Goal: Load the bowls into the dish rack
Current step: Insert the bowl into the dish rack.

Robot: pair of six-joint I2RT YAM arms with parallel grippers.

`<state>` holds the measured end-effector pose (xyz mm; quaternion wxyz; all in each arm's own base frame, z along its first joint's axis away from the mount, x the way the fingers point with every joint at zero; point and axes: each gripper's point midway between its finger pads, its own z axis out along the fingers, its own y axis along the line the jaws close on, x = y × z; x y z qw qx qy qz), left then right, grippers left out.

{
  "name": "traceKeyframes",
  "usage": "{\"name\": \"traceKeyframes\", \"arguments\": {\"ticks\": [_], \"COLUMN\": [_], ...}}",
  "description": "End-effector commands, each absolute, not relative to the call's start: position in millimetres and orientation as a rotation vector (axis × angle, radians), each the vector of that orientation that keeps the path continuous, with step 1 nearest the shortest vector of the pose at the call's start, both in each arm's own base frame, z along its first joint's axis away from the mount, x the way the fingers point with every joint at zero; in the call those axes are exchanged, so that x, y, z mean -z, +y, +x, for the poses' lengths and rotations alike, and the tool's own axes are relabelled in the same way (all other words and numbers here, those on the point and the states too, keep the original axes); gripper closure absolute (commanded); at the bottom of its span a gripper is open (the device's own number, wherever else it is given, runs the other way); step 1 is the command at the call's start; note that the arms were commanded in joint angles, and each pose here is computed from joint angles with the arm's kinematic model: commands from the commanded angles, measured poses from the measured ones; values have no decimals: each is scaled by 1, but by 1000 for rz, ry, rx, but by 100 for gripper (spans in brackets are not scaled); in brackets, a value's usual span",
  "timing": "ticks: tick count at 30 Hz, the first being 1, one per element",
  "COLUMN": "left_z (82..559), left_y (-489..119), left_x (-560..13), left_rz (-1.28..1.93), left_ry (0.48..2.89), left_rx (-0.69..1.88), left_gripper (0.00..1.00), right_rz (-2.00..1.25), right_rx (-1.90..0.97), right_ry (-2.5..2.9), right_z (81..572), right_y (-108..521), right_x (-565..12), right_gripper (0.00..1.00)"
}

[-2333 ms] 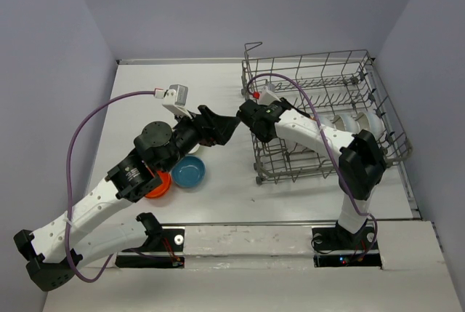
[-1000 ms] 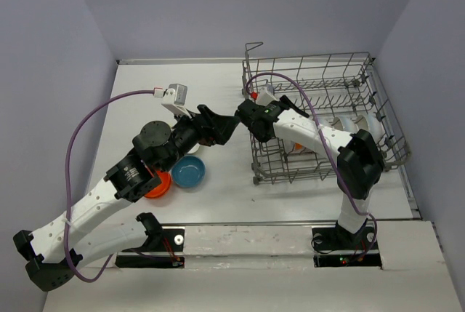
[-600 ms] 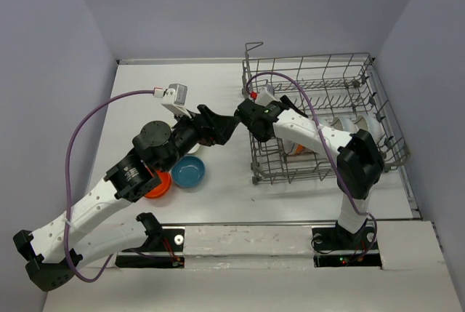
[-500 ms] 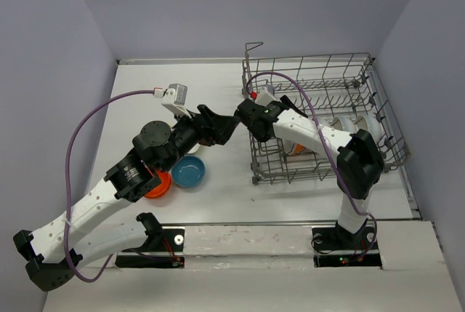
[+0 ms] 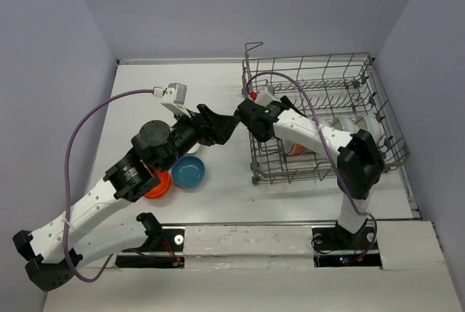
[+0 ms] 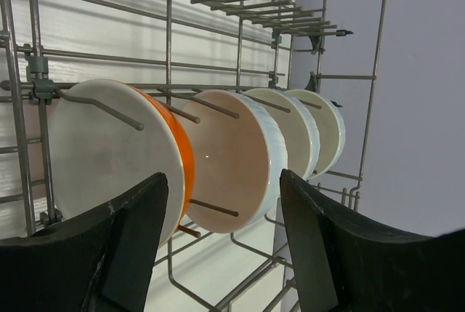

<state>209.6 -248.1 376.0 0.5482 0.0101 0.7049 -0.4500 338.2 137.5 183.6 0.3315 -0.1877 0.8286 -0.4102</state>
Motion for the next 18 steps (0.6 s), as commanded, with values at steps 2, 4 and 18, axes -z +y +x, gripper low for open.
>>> {"name": "traceKeyframes", "arguments": {"ticks": [2,4,18], "left_z": [208,209,217], "left_y": [-242,-243,-245], "left_x": [-413,-414,-417], "left_rz": [10,9,-20], "left_ry": [1573,1575,1577], "left_rx": [1106,1104,1087], "left_gripper": [12,12,12], "right_rz": [-644,-633,-534], "right_rx": [1035,1024,963], "right_ry": [2202,2199,2147], "right_z": [322,321,315], "right_y": [151,151,140], "right_x": [-178,-181,-217], "right_gripper": [32,31,26]}}
